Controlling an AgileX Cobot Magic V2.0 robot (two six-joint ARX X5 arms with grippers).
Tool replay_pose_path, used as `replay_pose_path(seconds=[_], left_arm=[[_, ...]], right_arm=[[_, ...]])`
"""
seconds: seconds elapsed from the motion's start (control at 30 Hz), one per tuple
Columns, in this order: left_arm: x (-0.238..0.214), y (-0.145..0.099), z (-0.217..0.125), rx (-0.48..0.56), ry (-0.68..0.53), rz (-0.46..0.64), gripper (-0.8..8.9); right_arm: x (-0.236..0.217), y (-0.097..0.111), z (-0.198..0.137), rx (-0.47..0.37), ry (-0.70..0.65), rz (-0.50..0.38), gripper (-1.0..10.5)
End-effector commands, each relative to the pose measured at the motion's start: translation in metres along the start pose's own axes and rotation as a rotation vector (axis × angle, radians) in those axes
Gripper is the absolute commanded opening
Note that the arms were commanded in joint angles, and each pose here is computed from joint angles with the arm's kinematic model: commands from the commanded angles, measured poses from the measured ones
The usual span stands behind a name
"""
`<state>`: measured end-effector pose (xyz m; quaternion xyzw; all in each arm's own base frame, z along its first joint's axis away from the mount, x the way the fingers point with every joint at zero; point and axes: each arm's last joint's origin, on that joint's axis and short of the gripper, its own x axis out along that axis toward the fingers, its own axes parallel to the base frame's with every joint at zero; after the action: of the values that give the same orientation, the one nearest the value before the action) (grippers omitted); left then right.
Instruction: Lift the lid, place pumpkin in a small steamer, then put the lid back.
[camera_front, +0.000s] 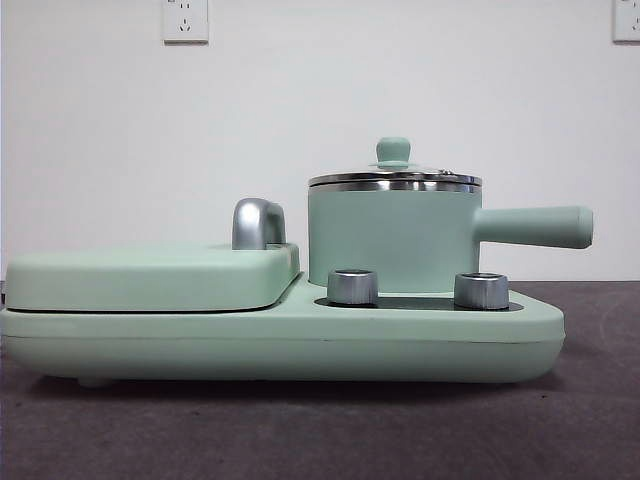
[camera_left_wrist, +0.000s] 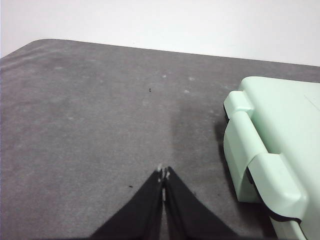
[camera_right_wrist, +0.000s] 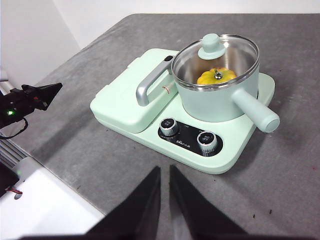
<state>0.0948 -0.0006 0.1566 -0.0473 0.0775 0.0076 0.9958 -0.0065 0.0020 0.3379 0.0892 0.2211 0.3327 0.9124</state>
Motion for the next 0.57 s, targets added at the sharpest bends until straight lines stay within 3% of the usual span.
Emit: replay_pose_path(seconds=[0.03, 0.43, 0.5, 0.57], left_arm=[[0.002, 0.0, -0.007, -0.004, 0.021, 0.0, 0.06], [0.002, 0.0, -0.007, -0.004, 0.021, 0.0, 0.06], [0.002, 0.0, -0.007, -0.004, 0.021, 0.0, 0.06], [0.002, 0.0, -0.007, -0.004, 0.021, 0.0, 0.06]], right_arm=[[-0.002, 0.001, 0.003, -0.001, -0.016, 0.006, 0.3], [0.0, 0.001, 0.002, 0.011, -0.02, -0.016, 0.3], [0.006, -0.001, 0.001, 0.026, -0.038, -0.055, 0.3], [0.016, -0.005, 0.0, 0.042, -0.097, -0.147, 0.3]])
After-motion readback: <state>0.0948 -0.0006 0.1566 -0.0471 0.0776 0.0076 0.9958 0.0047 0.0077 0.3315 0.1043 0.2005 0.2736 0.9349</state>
